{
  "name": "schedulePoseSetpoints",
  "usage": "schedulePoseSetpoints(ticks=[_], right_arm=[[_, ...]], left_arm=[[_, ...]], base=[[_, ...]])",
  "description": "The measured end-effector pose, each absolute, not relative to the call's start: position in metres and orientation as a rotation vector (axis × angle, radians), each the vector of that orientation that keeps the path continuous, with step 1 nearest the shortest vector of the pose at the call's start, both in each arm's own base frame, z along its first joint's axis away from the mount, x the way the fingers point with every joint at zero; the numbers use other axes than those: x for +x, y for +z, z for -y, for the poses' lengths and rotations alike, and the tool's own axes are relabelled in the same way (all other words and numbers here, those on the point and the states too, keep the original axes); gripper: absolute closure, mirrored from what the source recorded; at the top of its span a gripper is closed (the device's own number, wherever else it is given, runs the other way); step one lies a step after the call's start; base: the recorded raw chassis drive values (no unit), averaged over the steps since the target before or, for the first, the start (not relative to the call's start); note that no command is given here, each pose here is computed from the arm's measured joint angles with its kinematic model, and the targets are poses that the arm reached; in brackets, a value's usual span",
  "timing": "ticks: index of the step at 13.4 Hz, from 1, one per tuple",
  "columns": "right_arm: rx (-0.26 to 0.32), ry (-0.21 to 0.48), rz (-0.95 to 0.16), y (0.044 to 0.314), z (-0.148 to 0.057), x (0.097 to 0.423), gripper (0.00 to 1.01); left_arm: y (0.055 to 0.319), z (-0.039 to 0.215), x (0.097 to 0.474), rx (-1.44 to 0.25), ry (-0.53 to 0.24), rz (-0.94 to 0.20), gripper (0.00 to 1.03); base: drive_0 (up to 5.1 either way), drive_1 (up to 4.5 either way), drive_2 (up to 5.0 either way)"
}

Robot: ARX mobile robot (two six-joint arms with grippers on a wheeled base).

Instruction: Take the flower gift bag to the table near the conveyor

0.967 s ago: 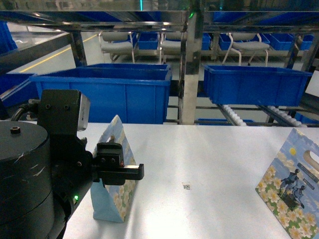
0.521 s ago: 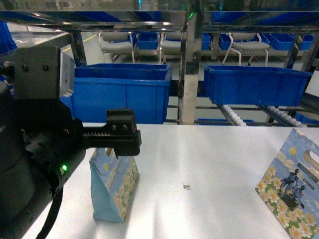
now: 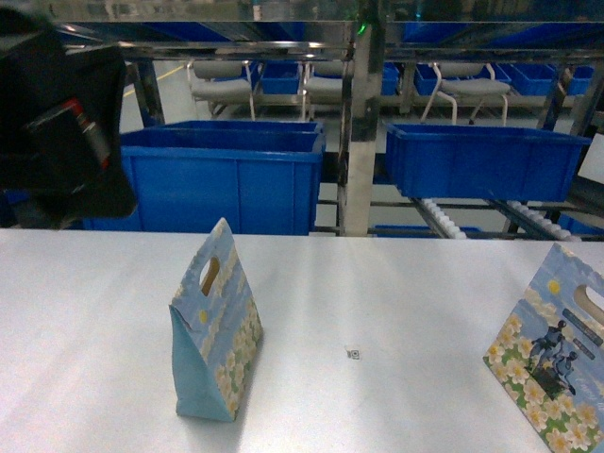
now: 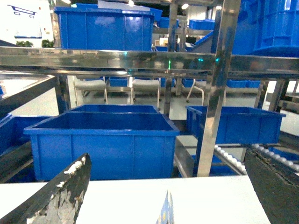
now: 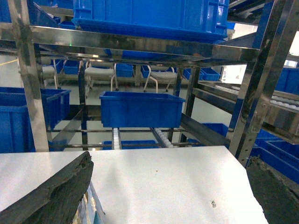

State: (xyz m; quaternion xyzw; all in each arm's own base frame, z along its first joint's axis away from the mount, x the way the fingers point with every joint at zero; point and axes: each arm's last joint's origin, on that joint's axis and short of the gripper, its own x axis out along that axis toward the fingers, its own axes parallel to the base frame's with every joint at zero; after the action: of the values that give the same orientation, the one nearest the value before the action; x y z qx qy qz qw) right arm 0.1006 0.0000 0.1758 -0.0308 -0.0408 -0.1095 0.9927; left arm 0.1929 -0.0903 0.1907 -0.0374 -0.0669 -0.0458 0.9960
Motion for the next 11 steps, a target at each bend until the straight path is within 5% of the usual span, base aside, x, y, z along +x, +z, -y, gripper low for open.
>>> schedulePoseSetpoints(ticks=[4, 9, 11], right_arm=[[-0.062, -0.22, 0.082, 0.176, 0.0, 0.101, 0.03], [-0.062, -0.22, 0.082, 0.176, 0.0, 0.101, 0.03], [-0.044, -0.094, 0.002, 0.167, 0.002, 0.097, 0.19]], left_arm=[[0.193, 0.067, 0.141, -0.035, -0.068, 0.117, 0.05], [0.195, 0.062, 0.135, -0.029, -0.055, 0.097, 0.06], [0.191, 0.047, 0.13, 0.007, 0.001, 0.003, 0.3]], base=[[0.0, 0.0, 0.0], [0.0, 0.0, 0.0], [0.0, 0.0, 0.0]])
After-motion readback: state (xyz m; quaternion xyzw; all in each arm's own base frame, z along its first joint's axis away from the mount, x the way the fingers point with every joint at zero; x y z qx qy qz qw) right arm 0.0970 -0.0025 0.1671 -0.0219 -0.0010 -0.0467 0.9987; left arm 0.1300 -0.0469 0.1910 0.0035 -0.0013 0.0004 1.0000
